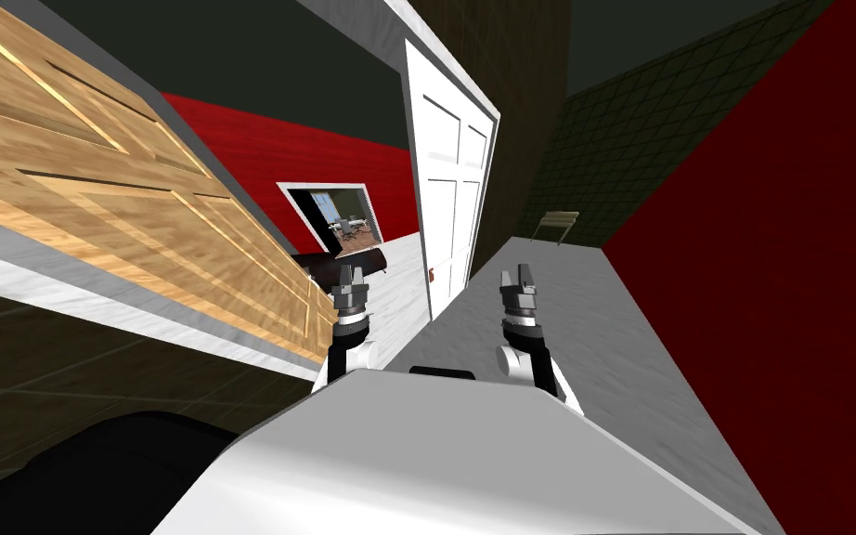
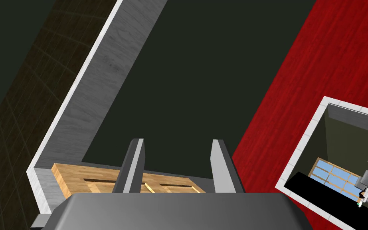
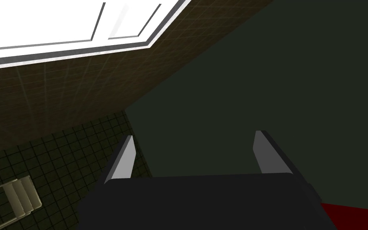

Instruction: Push the door open

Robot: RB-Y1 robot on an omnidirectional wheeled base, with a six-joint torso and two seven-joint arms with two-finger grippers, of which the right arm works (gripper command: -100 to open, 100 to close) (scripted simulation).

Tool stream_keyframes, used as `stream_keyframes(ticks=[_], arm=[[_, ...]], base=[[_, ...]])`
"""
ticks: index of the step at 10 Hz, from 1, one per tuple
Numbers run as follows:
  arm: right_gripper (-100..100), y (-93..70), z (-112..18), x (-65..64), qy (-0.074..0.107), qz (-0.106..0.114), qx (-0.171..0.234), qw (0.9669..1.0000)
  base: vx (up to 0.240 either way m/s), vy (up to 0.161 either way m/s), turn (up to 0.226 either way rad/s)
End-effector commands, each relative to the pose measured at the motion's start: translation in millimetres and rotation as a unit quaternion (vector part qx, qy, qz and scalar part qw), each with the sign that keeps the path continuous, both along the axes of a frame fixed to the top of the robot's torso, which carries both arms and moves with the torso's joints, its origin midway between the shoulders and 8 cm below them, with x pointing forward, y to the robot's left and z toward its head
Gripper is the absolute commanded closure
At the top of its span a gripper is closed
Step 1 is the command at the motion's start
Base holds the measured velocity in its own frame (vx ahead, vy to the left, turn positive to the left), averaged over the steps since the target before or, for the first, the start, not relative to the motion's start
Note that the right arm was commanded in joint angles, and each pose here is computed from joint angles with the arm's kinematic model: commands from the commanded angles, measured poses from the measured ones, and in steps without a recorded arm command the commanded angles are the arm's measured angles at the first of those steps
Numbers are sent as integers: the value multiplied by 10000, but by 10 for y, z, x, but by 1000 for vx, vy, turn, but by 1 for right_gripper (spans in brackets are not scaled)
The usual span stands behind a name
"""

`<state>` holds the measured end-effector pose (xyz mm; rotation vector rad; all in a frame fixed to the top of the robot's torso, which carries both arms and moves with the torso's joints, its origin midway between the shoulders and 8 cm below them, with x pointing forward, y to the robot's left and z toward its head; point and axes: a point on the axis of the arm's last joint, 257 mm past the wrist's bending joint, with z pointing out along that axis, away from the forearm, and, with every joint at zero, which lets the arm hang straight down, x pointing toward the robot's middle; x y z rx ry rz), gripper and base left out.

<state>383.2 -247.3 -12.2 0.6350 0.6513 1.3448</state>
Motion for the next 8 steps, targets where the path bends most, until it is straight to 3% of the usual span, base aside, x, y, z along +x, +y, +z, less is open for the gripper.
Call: stream_keyframes(ticks=[1, 6, 8], arm=[[-100, 66, -145, 80, 113, 107, 3, 9999], [-100, 260, -562, 317, 488, 380, 8, 9981], [-100, 368, -804, 429, 709, 520, 6, 9961]], base=[[77, -42, 88], [72, -46, 80], [90, -51, 103]])
